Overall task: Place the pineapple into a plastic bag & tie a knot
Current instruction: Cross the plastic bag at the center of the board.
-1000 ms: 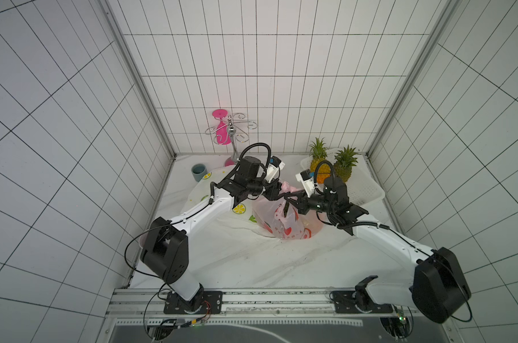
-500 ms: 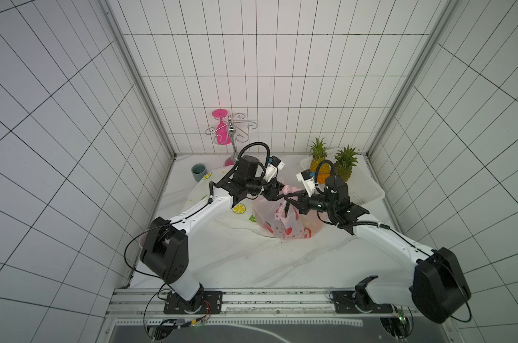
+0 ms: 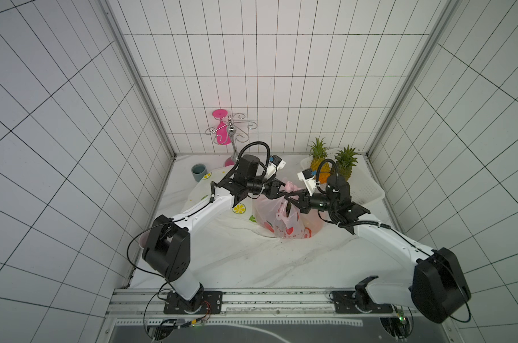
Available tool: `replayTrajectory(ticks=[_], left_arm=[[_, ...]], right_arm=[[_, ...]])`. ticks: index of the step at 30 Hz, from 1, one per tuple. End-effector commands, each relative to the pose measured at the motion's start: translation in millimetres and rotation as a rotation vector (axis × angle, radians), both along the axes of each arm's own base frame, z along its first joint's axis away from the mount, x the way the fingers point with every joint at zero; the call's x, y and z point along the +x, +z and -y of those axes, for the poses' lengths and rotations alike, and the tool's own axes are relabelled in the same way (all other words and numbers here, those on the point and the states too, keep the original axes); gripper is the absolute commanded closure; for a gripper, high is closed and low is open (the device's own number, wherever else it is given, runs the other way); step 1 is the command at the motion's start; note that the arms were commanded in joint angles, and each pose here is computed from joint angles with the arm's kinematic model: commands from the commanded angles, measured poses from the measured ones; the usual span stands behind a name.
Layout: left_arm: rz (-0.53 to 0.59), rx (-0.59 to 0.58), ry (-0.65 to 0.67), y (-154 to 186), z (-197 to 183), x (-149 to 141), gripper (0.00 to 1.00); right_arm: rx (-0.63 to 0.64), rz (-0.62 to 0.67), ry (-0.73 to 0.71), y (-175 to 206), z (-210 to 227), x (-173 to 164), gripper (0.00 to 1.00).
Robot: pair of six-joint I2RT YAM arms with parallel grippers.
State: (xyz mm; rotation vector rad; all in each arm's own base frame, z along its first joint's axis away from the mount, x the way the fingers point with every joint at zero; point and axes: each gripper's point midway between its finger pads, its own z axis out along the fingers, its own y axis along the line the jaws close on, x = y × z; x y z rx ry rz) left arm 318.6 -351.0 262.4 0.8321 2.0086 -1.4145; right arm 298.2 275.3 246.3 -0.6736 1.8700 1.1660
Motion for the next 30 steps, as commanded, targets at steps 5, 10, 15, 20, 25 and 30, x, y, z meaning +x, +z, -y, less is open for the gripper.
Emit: replayTrajectory(ticks=[5,10,15,20,25,30], left_arm=[[-0.027,0.009,-0.031,-8,3,1,0.56],[-0.039,0.049,-0.029,-17,4,3,0.55],[-0.048,0.095,-0.025,-30,5,4,0.56],[-0.063,0.098,-0.049,-35,9,-1,0.59],[-0.078,0.116,-0.080,-42,14,-7,0.75],[-0.082,0.100,-0.097,-40,16,-8,1.00]], right_arm=[[0.014,0.052,0.037,11,-11,7,1.00],[0.021,0.053,0.076,13,-21,5,1.00],[0.041,0.080,0.099,24,-26,-2,1.00],[0.055,0.105,0.093,34,-26,-3,1.00],[0.061,0.125,0.083,42,-26,-1,1.00],[0.066,0.140,0.080,49,-26,2,1.00]])
